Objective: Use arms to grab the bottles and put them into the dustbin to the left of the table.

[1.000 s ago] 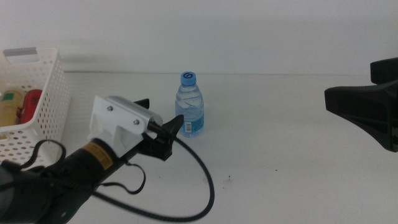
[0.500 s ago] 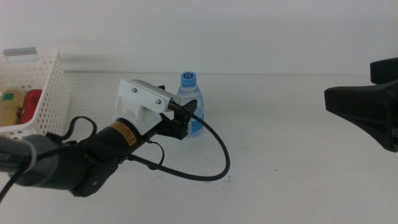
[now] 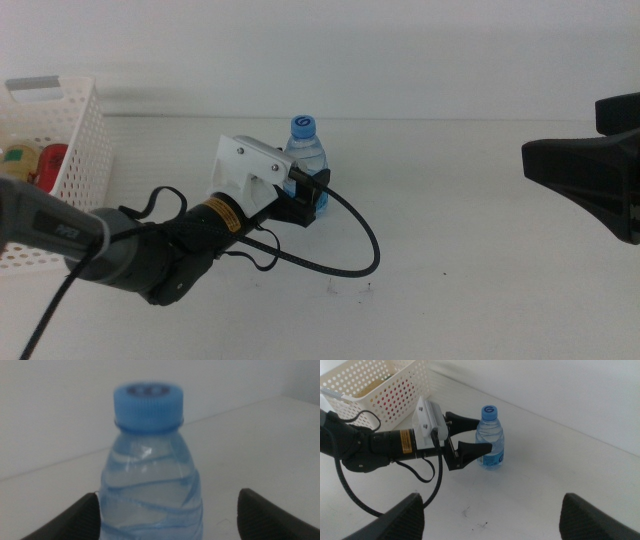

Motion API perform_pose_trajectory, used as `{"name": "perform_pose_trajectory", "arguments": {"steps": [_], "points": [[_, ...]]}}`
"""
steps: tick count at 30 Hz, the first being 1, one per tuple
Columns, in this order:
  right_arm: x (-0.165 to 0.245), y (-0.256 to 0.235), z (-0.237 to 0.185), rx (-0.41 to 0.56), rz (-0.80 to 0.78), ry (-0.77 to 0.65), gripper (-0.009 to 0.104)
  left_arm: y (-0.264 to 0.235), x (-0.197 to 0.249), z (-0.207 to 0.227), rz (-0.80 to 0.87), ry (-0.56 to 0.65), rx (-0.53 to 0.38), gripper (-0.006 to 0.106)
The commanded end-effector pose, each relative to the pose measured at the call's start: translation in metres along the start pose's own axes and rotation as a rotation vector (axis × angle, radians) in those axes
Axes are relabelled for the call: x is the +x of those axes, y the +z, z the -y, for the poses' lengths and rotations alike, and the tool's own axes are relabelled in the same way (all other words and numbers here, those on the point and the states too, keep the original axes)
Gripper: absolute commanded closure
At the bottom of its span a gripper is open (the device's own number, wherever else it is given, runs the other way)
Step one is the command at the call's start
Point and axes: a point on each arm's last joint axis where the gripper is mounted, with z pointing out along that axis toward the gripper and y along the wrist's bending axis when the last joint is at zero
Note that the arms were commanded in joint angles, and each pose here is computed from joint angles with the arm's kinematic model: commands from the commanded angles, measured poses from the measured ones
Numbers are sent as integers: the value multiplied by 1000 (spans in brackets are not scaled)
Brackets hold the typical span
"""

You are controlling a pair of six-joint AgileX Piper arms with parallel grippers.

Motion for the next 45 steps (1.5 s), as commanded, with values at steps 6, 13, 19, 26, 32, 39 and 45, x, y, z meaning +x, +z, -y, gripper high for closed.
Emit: {"name": "perform_pose_trajectory", "arguments": {"steps": [6, 13, 19, 26, 32, 39, 45], "points": [[-3, -3, 0, 0, 20, -7, 2, 7, 16, -3, 45, -45, -10, 7], [-3, -3, 0, 0, 20, -7, 2, 23, 25, -6, 61, -39, 4, 7], [-3, -3, 0, 0, 20, -7, 2, 41, 28, -11, 74, -34, 2, 7], [-3, -3, 0, 0, 20, -7, 2, 54, 31, -14, 74, -32, 1, 7], [-3, -3, 0, 0, 20, -7, 2, 53, 33, -13, 30, -73, 58, 32], [-3, -3, 0, 0, 20, -7, 2, 45, 2, -12, -77, 8, 55, 79], [-3, -3, 0, 0, 20, -7, 2, 23, -61, -5, -110, 55, -9, 85]]}}
